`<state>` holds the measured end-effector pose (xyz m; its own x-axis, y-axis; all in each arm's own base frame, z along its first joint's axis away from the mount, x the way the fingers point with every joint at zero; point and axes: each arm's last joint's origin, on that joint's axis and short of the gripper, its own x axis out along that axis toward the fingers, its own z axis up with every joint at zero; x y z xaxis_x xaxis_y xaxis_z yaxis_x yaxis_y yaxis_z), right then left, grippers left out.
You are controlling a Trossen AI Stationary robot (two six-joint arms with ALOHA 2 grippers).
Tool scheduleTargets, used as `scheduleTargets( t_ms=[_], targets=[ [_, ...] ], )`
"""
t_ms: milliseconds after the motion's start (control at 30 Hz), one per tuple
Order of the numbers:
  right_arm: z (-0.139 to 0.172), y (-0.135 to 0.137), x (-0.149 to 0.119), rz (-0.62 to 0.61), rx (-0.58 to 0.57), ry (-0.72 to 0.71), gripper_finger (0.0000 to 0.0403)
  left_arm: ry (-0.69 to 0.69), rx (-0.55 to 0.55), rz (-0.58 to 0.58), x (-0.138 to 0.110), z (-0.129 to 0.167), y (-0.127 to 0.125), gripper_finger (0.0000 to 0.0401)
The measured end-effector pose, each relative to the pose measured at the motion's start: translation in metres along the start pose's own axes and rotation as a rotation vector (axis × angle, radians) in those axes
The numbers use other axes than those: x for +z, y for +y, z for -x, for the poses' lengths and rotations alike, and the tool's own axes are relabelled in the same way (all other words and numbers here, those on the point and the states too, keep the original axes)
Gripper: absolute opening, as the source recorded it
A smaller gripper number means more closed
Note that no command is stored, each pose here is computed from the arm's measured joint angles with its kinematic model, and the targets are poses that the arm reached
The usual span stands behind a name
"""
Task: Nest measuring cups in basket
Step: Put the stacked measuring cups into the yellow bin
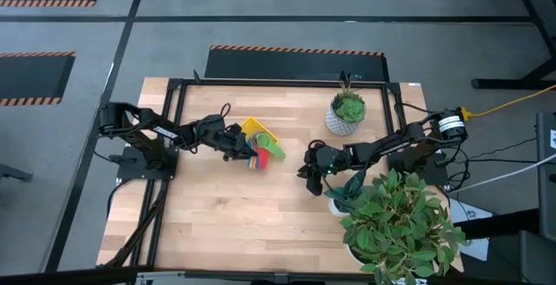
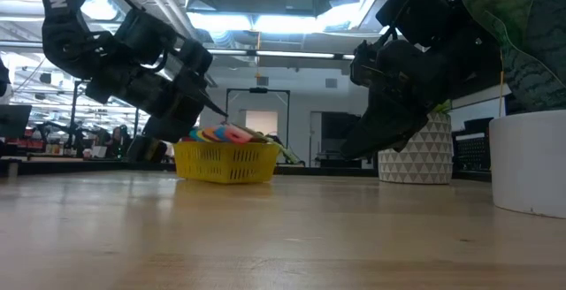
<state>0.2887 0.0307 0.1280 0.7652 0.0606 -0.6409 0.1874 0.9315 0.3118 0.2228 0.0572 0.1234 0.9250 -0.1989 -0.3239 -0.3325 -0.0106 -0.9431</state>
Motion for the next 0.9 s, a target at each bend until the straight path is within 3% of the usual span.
scheduleTargets(
  t_ms=[533, 700, 900],
  targets=[
    [0.0, 0.0, 0.0, 0.0, 0.0, -0.001, 0.0087, 0.042, -0.022, 0.053, 0.011, 0.009, -0.001, 0.015],
    [0.0, 0.0, 0.0, 0.0, 0.0, -0.001, 0.0087, 0.035, -0.068, 0.047, 0.012, 0.017, -0.012, 0.015],
    [0.0, 0.0, 0.0, 0.0, 0.001, -0.001, 0.0087, 0.039, 0.019, 0.1, 0.005, 0.028, -0.012, 0.0149]
  ],
)
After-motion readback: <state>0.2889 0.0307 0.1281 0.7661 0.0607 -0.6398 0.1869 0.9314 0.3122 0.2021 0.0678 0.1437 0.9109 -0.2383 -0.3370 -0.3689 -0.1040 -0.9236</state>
